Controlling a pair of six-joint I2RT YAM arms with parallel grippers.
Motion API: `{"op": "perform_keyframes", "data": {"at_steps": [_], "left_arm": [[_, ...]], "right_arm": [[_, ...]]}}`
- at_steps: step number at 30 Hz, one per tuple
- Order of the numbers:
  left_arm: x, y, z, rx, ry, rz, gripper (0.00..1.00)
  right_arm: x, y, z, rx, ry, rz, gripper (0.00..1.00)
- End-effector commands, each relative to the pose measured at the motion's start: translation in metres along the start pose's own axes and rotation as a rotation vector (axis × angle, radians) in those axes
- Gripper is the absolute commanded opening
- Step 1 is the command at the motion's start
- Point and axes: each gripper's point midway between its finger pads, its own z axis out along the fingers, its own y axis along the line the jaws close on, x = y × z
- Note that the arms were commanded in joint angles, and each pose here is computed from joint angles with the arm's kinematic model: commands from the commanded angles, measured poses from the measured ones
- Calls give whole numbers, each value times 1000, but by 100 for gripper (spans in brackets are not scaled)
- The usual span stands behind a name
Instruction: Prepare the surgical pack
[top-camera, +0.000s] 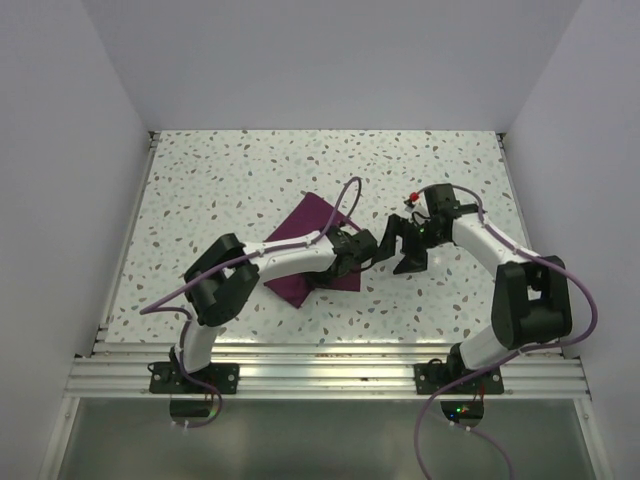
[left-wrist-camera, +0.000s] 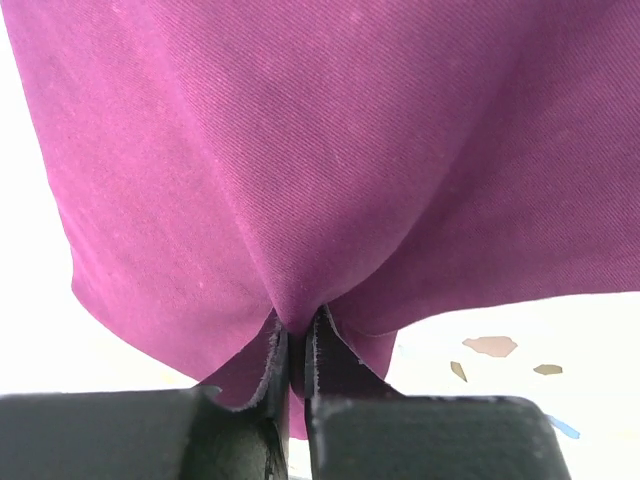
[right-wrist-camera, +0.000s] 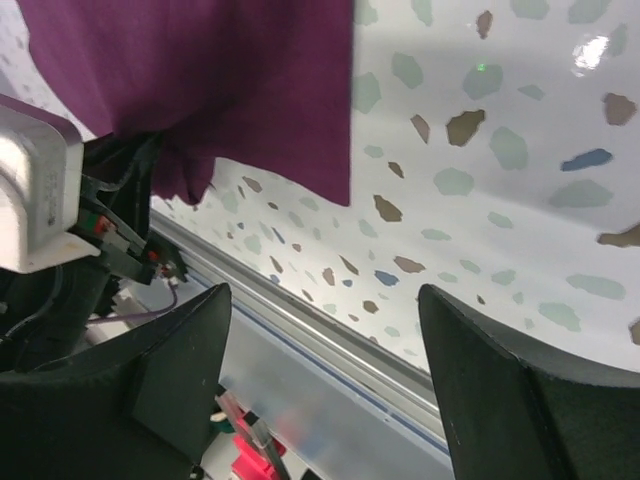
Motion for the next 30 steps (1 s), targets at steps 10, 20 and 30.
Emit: {"op": "perform_keyframes", "data": {"at_steps": [10, 20, 30], "left_arm": [[-39, -7, -36, 139, -92, -26, 0], [-55, -2, -59, 253, -132, -43, 0], [-75, -7, -79, 344, -195, -28, 0]], "right_arm": [[-11, 57, 50, -229, 61, 54, 45], [-25, 79, 85, -320, 61, 137, 8], [-33, 114, 117, -428, -31, 159, 0]]}}
